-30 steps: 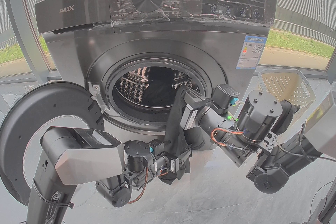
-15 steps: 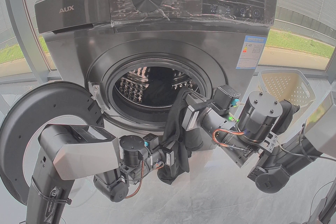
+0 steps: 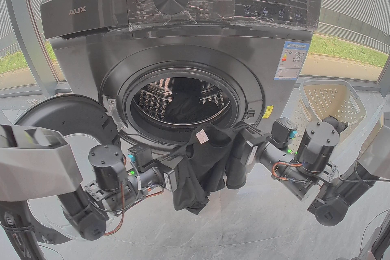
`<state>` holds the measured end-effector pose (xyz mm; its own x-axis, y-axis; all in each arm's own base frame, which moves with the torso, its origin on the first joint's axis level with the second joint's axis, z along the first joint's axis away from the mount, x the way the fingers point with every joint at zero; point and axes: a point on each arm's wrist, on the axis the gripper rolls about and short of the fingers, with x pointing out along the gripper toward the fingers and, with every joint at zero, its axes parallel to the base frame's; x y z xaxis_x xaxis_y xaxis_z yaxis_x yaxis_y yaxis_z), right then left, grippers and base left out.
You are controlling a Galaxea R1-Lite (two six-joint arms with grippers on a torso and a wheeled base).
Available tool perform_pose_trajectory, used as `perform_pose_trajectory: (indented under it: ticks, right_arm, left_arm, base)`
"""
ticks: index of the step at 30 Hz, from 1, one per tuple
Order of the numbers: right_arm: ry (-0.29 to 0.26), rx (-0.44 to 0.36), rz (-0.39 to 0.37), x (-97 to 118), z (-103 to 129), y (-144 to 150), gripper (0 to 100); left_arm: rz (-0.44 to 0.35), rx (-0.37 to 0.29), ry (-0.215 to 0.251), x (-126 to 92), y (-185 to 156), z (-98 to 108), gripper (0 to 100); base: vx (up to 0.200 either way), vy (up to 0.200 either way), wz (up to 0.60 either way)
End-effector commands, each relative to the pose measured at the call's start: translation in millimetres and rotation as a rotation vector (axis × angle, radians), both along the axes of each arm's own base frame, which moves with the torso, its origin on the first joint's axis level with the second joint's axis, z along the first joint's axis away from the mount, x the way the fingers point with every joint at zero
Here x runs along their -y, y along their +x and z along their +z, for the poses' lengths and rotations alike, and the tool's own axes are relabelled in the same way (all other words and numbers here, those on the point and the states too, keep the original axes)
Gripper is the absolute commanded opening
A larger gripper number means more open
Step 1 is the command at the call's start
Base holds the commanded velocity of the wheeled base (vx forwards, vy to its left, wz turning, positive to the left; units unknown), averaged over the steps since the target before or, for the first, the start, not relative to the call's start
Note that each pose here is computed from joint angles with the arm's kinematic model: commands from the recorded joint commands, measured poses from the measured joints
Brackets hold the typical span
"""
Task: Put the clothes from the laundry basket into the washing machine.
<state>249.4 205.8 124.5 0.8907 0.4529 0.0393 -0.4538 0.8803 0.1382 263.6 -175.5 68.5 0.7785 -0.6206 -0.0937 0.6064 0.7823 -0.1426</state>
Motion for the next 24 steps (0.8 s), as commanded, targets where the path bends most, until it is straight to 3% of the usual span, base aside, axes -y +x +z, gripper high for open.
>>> perform_pose_trajectory:
  ticks: [1, 11, 17, 24]
  right_arm:
    - [-0.038, -0.059, -0.036, 33, -20, -9, 0]
    - [-0.011, -0.143, 0.02, 48, -31, -38, 0]
    - [0.022, -0.111, 0.028, 42, -24, -32, 0]
    - [0.059, -0.059, 0.038, 29, -13, -24, 0]
  left_arm:
    - [-0.048, 0.095, -0.077, -27, -42, 52, 0]
    - [-0.05, 0.166, -0.115, -31, -42, 71, 0]
    - [-0.02, 0.22, -0.145, -41, -44, 87, 0]
    - [0.005, 0.216, -0.134, -46, -40, 85, 0]
  base:
    - [0.0, 0.0, 0.0]
    - [0.0, 0.0, 0.0]
    - [0.0, 0.0, 0.0]
    - [0.0, 0.0, 0.0]
